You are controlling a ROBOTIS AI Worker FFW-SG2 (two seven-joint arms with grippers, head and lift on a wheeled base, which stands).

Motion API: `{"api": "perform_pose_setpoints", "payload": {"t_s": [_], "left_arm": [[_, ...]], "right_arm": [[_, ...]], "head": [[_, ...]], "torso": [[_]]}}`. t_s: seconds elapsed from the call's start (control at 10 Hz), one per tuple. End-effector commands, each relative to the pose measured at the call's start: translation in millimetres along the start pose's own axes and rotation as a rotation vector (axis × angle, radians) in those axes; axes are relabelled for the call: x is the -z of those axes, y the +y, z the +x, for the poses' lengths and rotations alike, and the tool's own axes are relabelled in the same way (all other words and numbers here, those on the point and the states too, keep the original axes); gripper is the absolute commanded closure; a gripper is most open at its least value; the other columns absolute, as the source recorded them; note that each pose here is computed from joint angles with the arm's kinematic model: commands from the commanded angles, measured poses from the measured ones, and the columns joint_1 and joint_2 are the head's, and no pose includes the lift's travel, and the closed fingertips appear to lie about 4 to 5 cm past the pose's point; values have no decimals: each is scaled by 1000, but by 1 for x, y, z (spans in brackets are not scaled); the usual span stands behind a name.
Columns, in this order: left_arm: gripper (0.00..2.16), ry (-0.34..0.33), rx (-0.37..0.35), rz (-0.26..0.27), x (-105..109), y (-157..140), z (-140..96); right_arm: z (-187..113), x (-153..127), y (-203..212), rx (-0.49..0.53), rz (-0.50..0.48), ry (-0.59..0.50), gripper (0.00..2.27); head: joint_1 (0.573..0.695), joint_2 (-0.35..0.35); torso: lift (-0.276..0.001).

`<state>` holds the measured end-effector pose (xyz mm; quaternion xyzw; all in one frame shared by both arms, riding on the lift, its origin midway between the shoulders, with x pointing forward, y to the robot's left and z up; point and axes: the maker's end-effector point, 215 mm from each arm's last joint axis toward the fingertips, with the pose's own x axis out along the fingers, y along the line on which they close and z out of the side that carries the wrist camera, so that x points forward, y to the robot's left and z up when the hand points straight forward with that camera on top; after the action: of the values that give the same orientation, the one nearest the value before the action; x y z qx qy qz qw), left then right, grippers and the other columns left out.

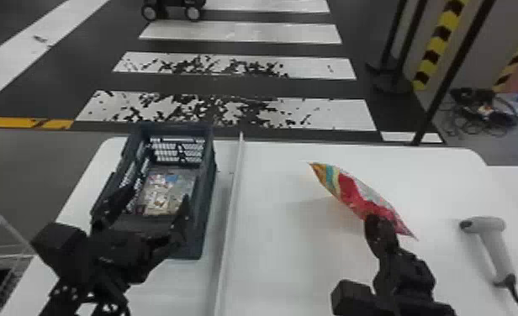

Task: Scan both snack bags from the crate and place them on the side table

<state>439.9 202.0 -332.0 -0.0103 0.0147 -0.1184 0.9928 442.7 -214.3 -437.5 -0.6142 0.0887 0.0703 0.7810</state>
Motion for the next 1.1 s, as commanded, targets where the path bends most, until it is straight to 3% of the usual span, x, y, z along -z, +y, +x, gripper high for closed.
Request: {"api": "perform_pose_setpoints", "payload": {"t_s": [0.0, 0.1, 0.2, 0.4, 0.5, 0.7, 1.0], "left_arm": [[39, 1, 2, -1, 0, -1, 1], [39, 4, 0, -2, 2, -1, 1], [39, 1, 4, -3, 0, -2, 1], [39, 1, 4, -1, 1, -2, 1], [39, 1, 4, -1, 1, -2, 1], [39, 0, 8, 0, 0, -3, 1], [39, 5, 9, -2, 2, -4, 1]], "right_arm": [[-9, 16, 32, -65, -101, 45, 2253], [-20, 15, 47, -115, -99, 40, 2253], [-30, 10, 49, -158, -46, 34, 2010], [-40, -6, 45, -237, 110, 0, -2], [-44, -11, 38, -248, 171, -17, -2], [-49, -14, 37, -313, 199, -30, 46], [-67, -18, 52, -508, 330, -45, 46]], "head": [[695, -9], [695, -23], [695, -25], [695, -14], [695, -3], [695, 9], [695, 19]], "torso": [[-98], [-98], [-98], [-98], [-98], [-98], [-98]]}}
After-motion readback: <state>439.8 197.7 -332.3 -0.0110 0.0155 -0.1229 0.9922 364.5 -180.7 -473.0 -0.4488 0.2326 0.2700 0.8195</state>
